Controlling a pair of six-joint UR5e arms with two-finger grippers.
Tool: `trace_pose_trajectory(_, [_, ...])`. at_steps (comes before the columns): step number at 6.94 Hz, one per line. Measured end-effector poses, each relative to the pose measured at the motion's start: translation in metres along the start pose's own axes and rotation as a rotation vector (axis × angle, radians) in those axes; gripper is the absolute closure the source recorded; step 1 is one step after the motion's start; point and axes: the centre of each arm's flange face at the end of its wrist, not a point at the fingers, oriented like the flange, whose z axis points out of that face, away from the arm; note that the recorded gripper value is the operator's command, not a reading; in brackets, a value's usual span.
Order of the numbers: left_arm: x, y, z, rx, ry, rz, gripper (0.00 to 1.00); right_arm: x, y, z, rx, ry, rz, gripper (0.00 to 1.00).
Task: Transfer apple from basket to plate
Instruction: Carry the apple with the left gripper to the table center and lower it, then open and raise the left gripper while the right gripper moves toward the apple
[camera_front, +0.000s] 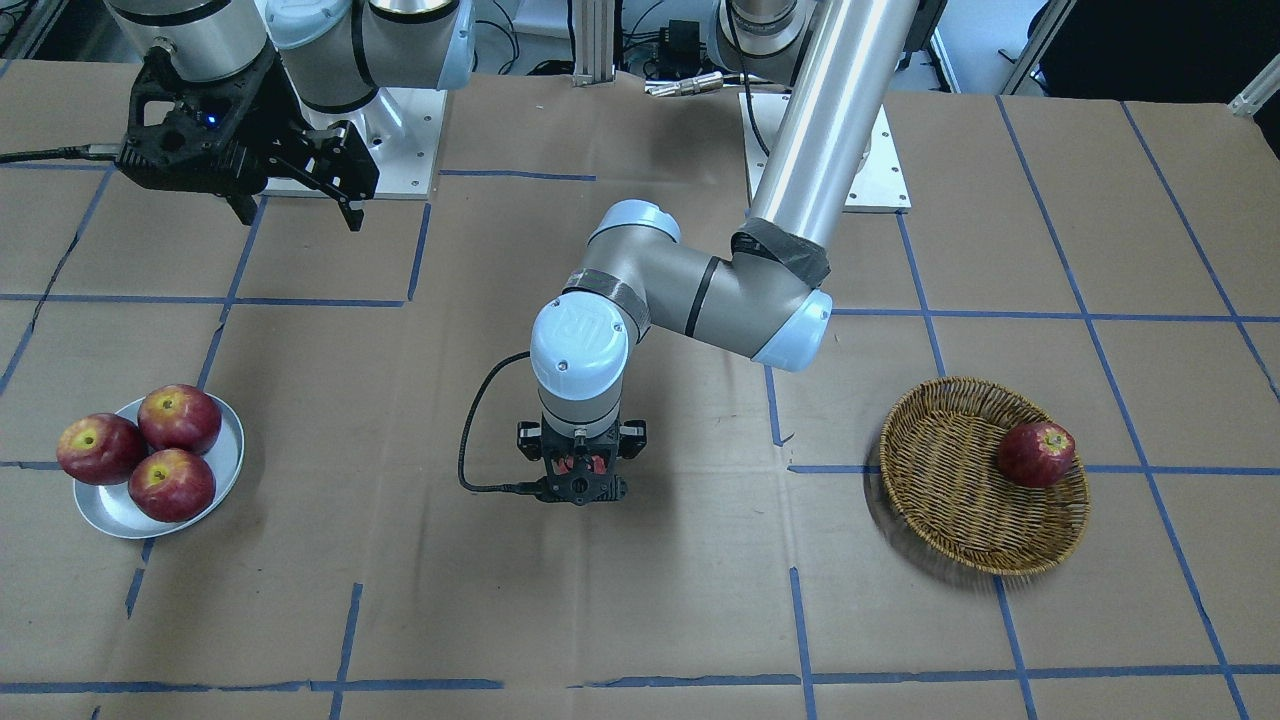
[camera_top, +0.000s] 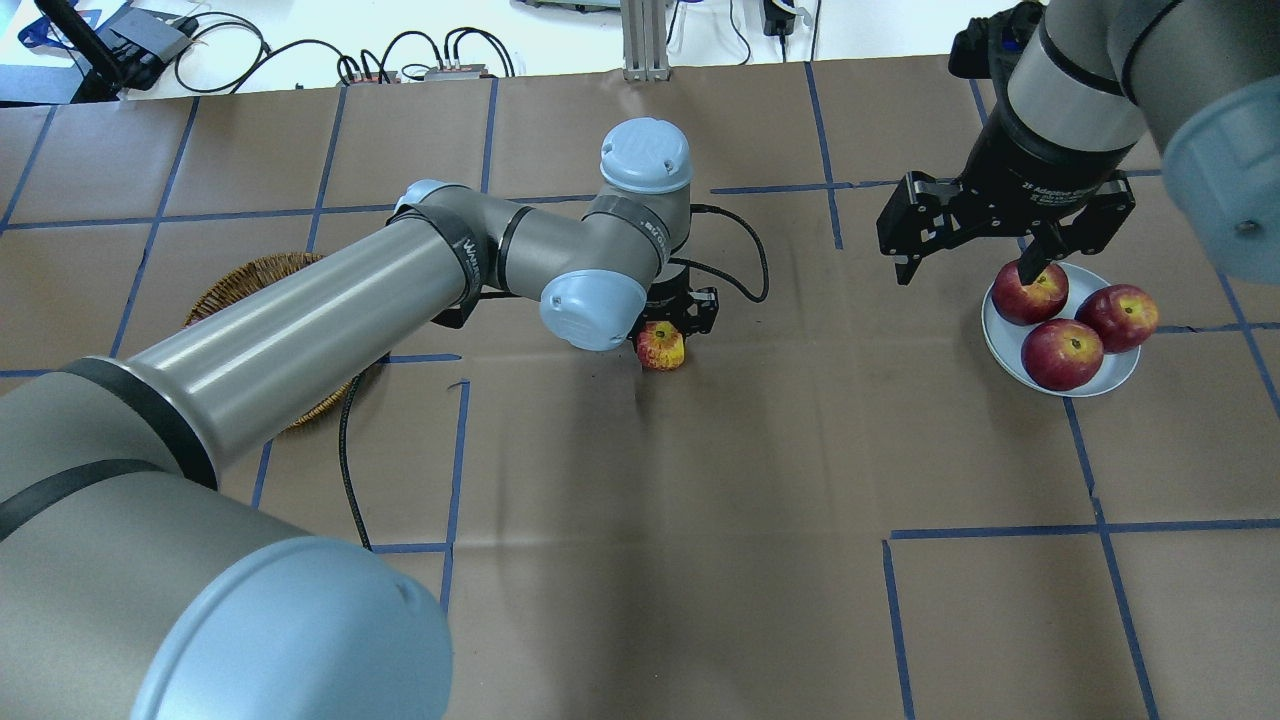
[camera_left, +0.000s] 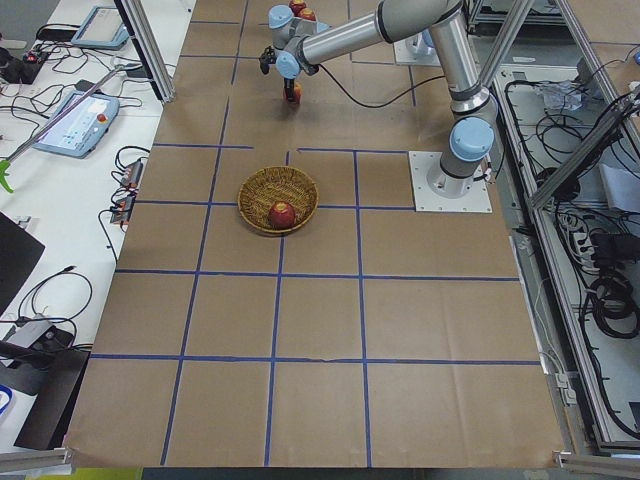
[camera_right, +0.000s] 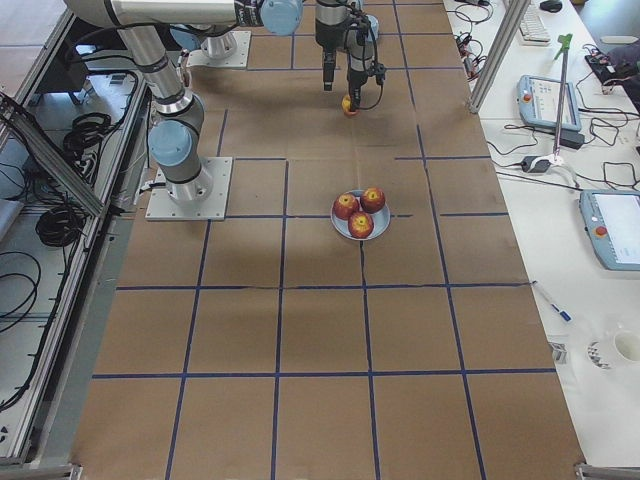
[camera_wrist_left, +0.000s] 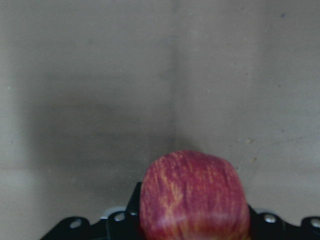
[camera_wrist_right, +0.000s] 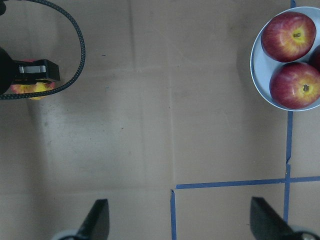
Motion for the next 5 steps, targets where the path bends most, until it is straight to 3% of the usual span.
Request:
trace_pose_trajectory(3, [0.002,0.002,0.0,0.004,-0.001,0.004,0.01,-0.002,0.0,0.001,0.0,0.001,-0.003,0.0])
trace_pose_trajectory(5, [-0.002,0.002,-0.031,0.038,0.013,0.002,0.01,-0.004,-0.008,0.005,0.016,-0.001,-0.003,0.0])
